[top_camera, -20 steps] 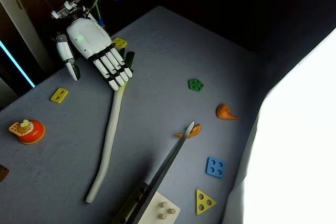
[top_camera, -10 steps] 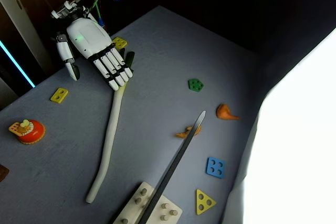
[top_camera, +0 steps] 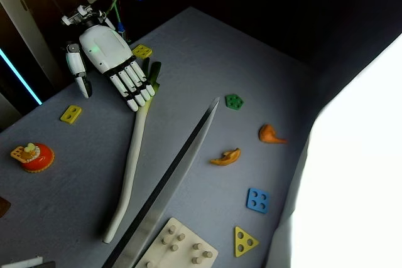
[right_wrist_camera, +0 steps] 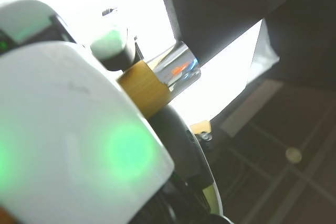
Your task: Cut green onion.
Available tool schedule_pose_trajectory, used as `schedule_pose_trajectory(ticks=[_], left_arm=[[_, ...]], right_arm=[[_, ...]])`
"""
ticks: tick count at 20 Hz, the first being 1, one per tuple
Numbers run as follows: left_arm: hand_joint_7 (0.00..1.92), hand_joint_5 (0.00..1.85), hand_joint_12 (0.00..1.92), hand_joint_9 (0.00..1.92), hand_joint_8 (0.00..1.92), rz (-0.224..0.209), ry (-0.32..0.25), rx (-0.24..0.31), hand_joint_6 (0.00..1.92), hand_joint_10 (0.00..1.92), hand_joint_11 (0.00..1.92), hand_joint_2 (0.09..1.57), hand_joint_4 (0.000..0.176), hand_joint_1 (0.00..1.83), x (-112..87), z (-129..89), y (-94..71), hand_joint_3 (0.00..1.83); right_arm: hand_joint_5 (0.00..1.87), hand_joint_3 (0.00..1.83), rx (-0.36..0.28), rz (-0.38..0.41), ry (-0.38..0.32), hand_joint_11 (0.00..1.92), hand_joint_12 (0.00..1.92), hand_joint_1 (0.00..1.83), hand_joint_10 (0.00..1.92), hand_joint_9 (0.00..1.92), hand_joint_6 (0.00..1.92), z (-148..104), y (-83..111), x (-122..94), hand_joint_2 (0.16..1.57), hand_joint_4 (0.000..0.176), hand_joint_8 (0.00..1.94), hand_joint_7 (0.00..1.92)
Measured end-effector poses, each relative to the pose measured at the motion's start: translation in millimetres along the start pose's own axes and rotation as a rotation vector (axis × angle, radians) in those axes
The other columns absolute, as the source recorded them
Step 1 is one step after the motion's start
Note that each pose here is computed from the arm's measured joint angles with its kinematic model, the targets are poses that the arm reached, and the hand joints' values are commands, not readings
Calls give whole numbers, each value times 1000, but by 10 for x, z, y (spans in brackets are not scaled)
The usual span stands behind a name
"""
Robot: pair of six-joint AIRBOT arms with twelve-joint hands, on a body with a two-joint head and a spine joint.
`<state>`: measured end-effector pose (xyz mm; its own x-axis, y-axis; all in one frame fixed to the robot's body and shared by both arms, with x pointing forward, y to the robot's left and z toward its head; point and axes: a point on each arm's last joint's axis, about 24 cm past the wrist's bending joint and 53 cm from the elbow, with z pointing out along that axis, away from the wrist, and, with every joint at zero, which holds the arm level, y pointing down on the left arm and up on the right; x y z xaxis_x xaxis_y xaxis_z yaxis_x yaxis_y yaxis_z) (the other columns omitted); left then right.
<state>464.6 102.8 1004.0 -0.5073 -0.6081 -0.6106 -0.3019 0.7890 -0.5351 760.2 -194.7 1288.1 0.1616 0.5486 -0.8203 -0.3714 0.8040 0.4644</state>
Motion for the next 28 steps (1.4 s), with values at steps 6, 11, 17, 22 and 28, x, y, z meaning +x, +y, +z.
schedule_pose_trajectory(ticks=[6,11,17,22,28], left_arm=[[61,74,0,38,13,-5,16,-8,15,15,0,1299,0,309,29,8,5,0],[46,40,0,39,0,9,26,-5,0,4,0,1317,0,243,48,12,-1,5],[33,67,0,5,1,15,31,-4,8,1,0,1322,0,239,51,22,1,5],[0,57,0,0,0,15,31,-5,1,0,0,1333,0,205,52,23,-1,6],[16,37,0,0,2,15,32,-5,1,0,0,1329,0,221,54,23,-1,0]], right_arm=[[1236,827,145,-37,-125,1673,1921,1529,1921,1632,1920,-507,265,-135,796,67,1941,1582],[1356,818,246,19,-191,1712,1921,1559,1921,1663,1921,-847,350,-179,782,176,1941,1616],[1394,810,268,80,-219,1741,1921,1569,1921,1681,1921,-1099,376,-57,762,176,1941,1634],[1359,853,285,78,-158,1730,1921,1527,1921,1683,1921,-1151,349,253,794,176,1941,1637],[1289,773,260,42,-132,1708,1921,1527,1921,1651,1921,-1140,310,537,822,176,1941,1595]])
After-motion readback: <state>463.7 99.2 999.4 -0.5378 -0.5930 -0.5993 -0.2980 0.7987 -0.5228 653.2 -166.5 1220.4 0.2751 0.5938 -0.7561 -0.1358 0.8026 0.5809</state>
